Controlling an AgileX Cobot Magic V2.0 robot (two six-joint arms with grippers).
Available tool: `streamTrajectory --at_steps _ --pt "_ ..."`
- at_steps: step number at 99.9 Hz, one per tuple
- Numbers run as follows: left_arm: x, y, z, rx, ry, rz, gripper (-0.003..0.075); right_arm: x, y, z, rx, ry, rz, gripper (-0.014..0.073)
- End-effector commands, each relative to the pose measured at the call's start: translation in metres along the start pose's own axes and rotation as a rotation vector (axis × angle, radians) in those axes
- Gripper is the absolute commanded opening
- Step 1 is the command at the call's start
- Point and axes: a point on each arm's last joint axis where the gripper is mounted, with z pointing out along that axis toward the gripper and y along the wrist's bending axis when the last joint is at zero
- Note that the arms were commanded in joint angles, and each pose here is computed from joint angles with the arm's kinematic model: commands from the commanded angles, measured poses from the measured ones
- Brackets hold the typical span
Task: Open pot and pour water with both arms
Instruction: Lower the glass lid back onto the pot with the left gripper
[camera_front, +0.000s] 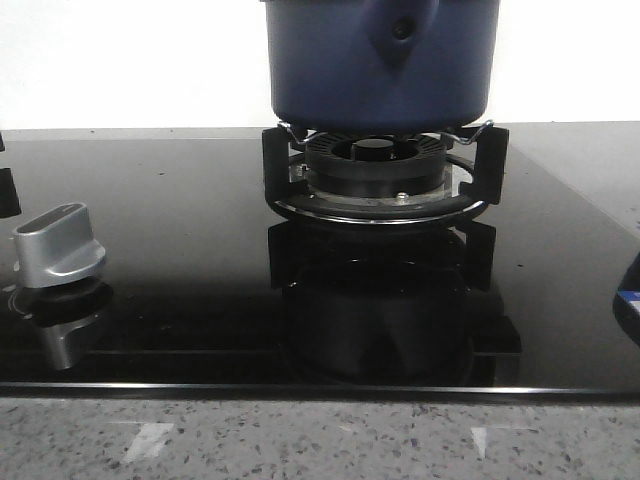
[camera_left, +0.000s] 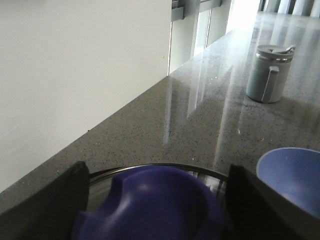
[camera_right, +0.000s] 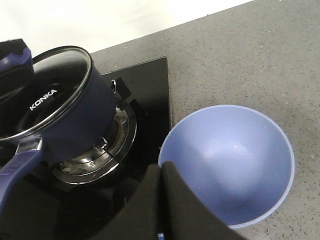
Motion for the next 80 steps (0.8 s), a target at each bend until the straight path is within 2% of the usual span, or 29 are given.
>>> streamTrajectory --at_steps 1,19,38,56,68,80 --pt "-0.04 -0.005 -0.016 0.024 -0.157 -0.035 0.0498 -0.011 0.004 -0.005 -0.023 -0.083 -0.009 -0.0068" --pt "-0.05 -0.001 -0.03 0.04 -0.193 -0.014 0.0519 -0.011 0.004 -0.005 -0.023 -0.083 -0.009 -0.0068" --pt "-0.068 -0.006 -0.046 0.034 -0.233 0.021 0.0507 -0.011 0.004 -0.005 -0.023 -0.084 -0.02 -0.0068" --pt "-0.095 -0.013 -0.071 -0.049 -0.275 0.072 0.0309 -0.012 0.005 -0.006 -0.033 -0.108 -0.067 -0.0068" --pt "-0.112 -0.026 -0.092 -0.078 -0.301 0.12 0.0251 -0.006 0.005 -0.007 -0.052 -0.132 -0.125 -0.0068" --pt "-0.117 -0.047 -0.116 -0.093 -0.286 0.18 0.0241 0.009 0.001 -0.006 -0.057 -0.154 -0.154 -0.0068"
